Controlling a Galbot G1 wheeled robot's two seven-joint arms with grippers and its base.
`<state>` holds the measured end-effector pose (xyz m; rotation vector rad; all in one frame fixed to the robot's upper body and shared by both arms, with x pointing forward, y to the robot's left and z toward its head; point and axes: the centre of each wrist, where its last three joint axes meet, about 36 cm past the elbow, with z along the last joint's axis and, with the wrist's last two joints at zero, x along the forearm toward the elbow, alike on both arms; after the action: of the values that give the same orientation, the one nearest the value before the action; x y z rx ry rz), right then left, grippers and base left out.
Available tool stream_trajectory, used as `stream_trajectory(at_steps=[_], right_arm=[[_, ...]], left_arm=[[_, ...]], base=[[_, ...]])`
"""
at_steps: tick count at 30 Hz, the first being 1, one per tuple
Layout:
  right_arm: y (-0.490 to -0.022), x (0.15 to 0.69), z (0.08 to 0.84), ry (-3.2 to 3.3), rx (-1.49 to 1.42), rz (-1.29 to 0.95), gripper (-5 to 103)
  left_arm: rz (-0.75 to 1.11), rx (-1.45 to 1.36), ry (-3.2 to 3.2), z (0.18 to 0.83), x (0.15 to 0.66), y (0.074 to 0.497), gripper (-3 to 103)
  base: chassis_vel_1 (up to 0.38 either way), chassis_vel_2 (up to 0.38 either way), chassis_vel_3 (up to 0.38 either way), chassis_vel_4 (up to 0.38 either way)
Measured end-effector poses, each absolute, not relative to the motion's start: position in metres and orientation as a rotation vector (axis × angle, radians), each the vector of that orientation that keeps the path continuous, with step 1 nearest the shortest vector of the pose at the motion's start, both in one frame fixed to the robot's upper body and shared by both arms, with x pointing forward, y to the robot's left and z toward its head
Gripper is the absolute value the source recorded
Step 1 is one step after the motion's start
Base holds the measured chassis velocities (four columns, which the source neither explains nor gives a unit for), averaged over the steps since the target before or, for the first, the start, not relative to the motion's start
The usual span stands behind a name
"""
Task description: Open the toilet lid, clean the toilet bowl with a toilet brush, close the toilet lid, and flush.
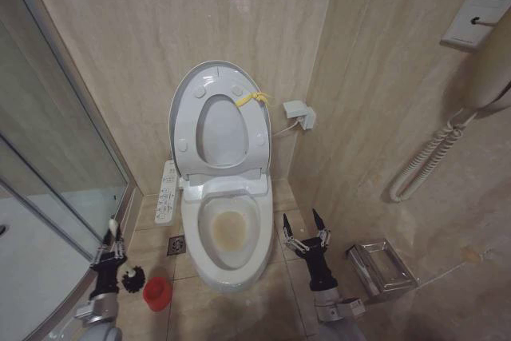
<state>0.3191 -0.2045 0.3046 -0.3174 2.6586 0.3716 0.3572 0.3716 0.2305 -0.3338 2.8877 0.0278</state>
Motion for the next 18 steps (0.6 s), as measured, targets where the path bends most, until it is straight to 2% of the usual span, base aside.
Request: stream_trajectory(at_steps=[7,18], right_arm=[[-0.211,0.318,0.306,2.655,-0.316,0.369,100],[-0.215,0.318,0.306,2.649,-0.328,0.363,100]], left_arm=[[0.036,-0.317,2.922,0.199,0.368,0.361,20],[0.051,-0.328,2.947,0.182,0.379,0.358,20]], base=[[0.0,0.0,0.0,0.0],[0.0,0.0,0.0,0.0]])
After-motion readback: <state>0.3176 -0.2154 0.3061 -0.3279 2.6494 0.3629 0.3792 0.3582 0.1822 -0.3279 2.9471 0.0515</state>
